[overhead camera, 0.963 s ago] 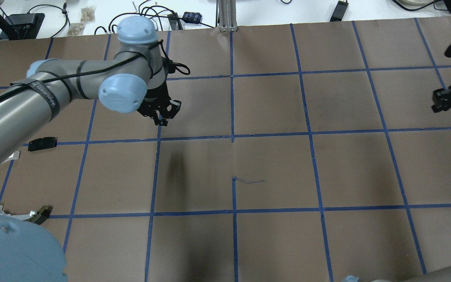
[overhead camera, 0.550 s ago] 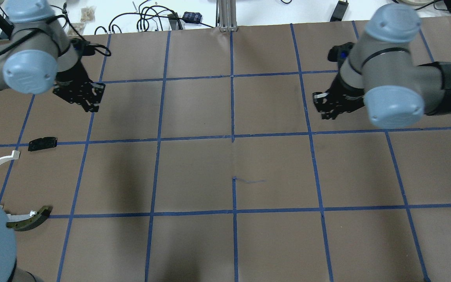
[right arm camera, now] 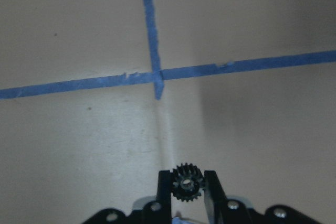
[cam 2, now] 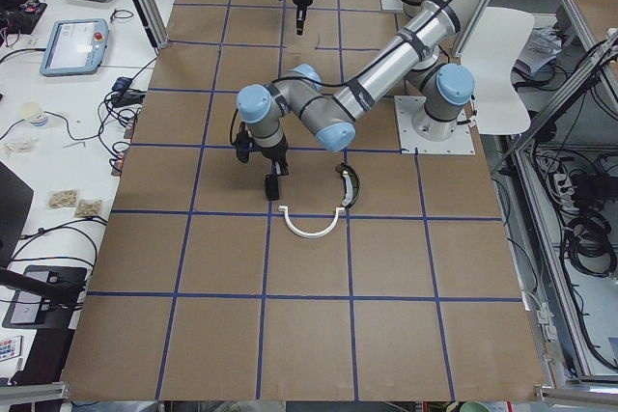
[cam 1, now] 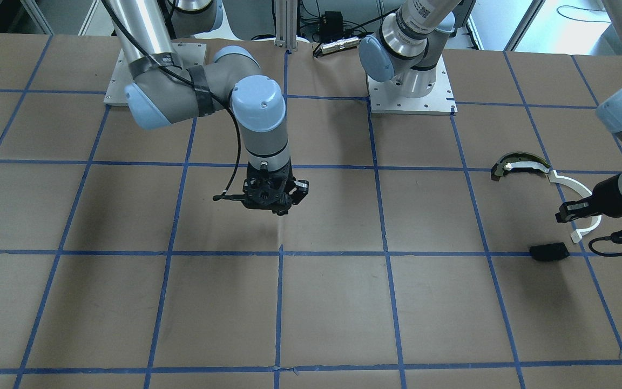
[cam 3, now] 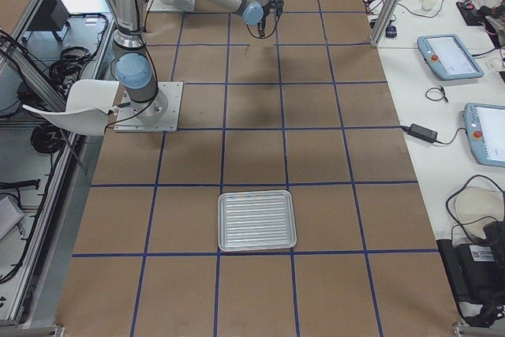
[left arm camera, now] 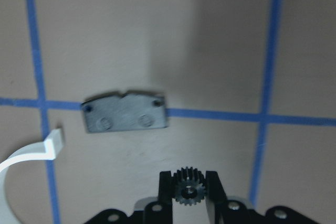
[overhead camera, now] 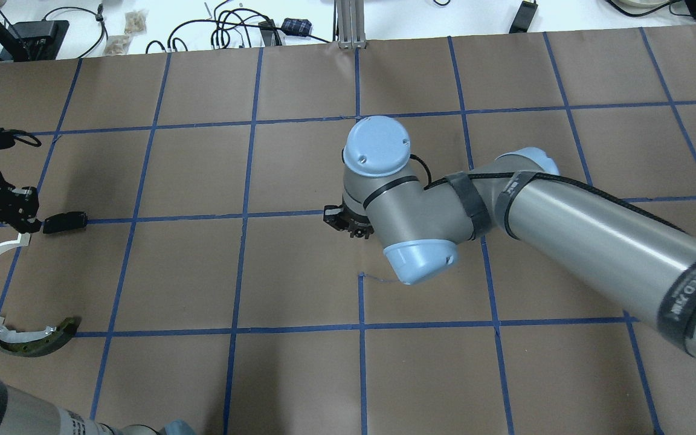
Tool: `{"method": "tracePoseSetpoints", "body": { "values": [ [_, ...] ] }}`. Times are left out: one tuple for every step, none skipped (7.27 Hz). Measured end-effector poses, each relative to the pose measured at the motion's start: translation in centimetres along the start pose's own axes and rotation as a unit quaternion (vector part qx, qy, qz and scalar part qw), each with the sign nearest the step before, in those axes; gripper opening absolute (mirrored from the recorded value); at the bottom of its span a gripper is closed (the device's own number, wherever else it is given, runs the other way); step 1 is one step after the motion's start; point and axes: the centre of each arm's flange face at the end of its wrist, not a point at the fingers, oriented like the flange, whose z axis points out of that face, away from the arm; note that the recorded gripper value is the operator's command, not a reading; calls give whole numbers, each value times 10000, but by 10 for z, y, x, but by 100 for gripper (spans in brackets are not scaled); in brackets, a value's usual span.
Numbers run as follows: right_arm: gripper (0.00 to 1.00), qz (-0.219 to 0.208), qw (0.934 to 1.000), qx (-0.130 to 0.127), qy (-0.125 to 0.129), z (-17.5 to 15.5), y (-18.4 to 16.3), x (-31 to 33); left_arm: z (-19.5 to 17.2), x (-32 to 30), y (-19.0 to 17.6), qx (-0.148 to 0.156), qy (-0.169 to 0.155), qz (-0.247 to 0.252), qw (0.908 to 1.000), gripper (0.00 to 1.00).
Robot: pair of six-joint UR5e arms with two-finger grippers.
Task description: Place bearing gear from tray to pile
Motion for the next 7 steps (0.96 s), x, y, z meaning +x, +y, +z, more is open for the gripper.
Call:
{"method": "tracePoseSetpoints", "body": {
  "values": [
    [99,-74,10000,-26,-30,12,4,-8,22,-10,6,-156,119,-49,9998,0],
    [100,-138,9999,-6,-36,15,2,-8,38,-13,10,-260,191,-60,9995,0],
    [100,-145,9999,67,-31,10,-11,-1,47,-16,11,-321,231,-58,9992,0],
    [100,-147,9998,110,-4,-9,-37,17,52,-18,12,-350,251,-51,9991,0],
    [100,-297,9995,46,75,-46,-74,49,53,-19,12,-359,256,-46,9990,16],
    [100,-569,9981,-99,208,-92,-112,93,54,-19,12,-365,262,-41,9990,40],
    [100,-817,9956,-234,386,-142,-141,143,56,-19,12,-373,272,-40,9989,96]
  ]
}}
